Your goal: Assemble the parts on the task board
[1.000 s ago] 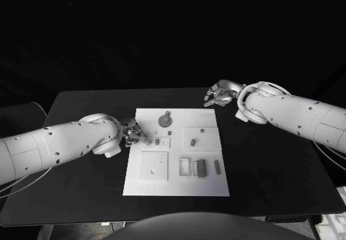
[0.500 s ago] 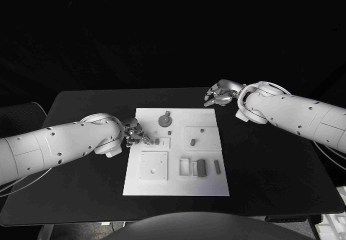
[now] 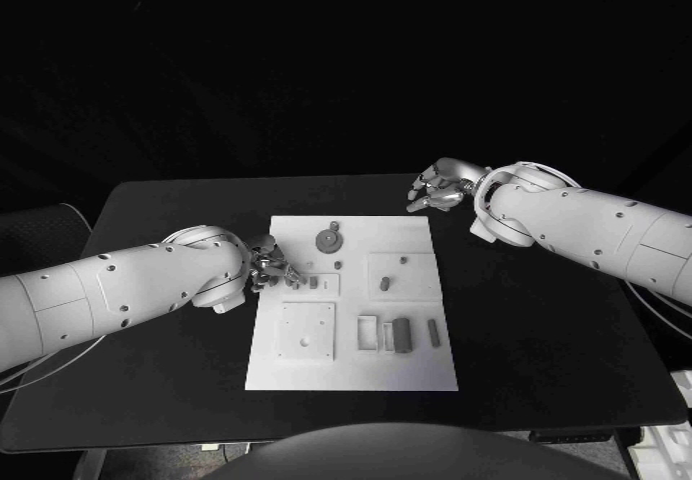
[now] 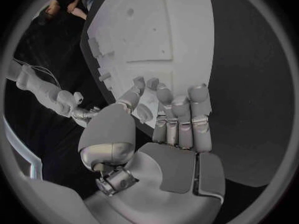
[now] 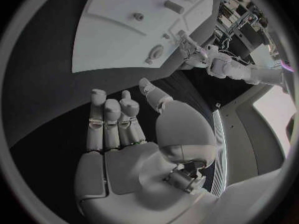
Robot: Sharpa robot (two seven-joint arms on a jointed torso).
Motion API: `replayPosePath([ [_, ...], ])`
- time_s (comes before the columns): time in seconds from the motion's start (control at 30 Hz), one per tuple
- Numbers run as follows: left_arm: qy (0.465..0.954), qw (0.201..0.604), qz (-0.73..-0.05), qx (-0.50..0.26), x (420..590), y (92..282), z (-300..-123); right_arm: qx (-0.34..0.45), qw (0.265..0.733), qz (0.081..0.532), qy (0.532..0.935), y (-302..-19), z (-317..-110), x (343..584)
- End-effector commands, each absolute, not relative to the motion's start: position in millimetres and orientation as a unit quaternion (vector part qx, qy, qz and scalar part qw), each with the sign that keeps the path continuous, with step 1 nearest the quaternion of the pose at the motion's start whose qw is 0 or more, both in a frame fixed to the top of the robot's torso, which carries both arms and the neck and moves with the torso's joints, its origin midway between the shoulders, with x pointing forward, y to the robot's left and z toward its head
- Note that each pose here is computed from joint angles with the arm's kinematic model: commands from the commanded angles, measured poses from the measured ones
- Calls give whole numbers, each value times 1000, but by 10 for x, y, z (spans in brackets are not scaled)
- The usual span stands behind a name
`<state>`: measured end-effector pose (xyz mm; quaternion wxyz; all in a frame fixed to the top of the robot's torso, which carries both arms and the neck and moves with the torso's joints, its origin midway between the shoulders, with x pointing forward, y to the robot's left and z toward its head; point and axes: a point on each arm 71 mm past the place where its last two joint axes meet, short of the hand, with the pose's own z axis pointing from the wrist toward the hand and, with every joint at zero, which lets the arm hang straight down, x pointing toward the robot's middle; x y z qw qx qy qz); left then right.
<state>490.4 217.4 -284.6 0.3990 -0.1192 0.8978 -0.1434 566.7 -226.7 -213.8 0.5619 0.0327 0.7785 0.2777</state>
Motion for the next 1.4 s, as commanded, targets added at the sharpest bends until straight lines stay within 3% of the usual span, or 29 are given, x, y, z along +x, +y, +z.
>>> replayPosePath([
  [0.03, 901, 397, -134, -116, 4891, 2182, -2872, 29, 556, 280, 782, -2251, -2147, 5660],
  [0.47, 913, 368, -141, -104, 4857, 2158, -2899, 28, 555, 281, 782, -2248, -2150, 5659],
  [1.4, 904, 382, -153, -118, 4883, 2168, -2882, 30, 553, 280, 784, -2254, -2185, 5648],
])
